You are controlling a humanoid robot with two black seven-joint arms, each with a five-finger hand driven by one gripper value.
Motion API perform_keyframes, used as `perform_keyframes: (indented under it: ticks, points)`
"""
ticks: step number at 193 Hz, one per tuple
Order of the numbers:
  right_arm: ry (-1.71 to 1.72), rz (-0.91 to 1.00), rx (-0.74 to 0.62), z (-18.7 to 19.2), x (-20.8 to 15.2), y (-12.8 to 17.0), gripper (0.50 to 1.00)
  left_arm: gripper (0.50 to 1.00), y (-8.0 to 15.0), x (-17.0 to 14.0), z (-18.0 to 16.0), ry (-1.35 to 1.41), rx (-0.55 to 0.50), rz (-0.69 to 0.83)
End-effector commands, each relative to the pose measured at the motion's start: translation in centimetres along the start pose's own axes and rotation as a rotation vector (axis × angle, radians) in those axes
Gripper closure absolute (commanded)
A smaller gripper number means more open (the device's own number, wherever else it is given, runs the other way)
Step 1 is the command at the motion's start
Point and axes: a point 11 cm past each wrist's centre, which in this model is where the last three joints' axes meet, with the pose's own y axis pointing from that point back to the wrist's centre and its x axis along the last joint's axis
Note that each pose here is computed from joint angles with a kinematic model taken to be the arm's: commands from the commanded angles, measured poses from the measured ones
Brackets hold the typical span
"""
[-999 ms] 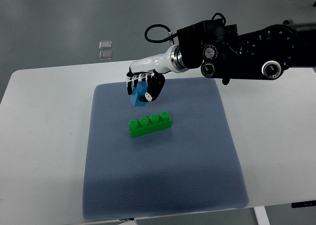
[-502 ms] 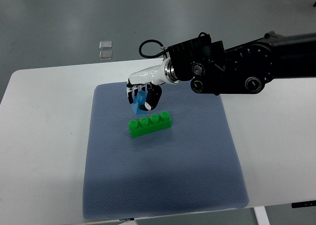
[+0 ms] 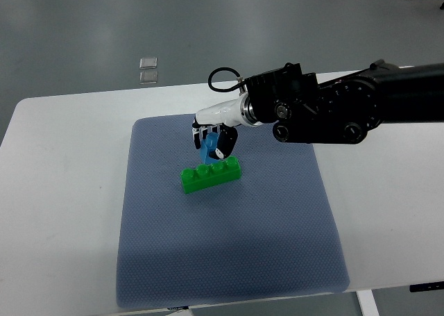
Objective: Stack blue block on green block with right hand
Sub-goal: 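Lower the blue block onto the studs of the green brick, then press the blue block down onto the green brick with the right hand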
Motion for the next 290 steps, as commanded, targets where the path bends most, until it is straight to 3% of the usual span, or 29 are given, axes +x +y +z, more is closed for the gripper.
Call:
perform_keyframes:
  ticks: [1,290]
  points:
    - [0.003,-0.012,-0.009,0.4,-0.6,-0.2,0.875,0.5,0.0,0.0,0.0,0.002,0.0,0.0]
    - [0.013,-0.027,-0.016,1.5,-2.9,-1.1,0.875,0.5,0.0,0.1,0.0,0.002,0.0,0.001]
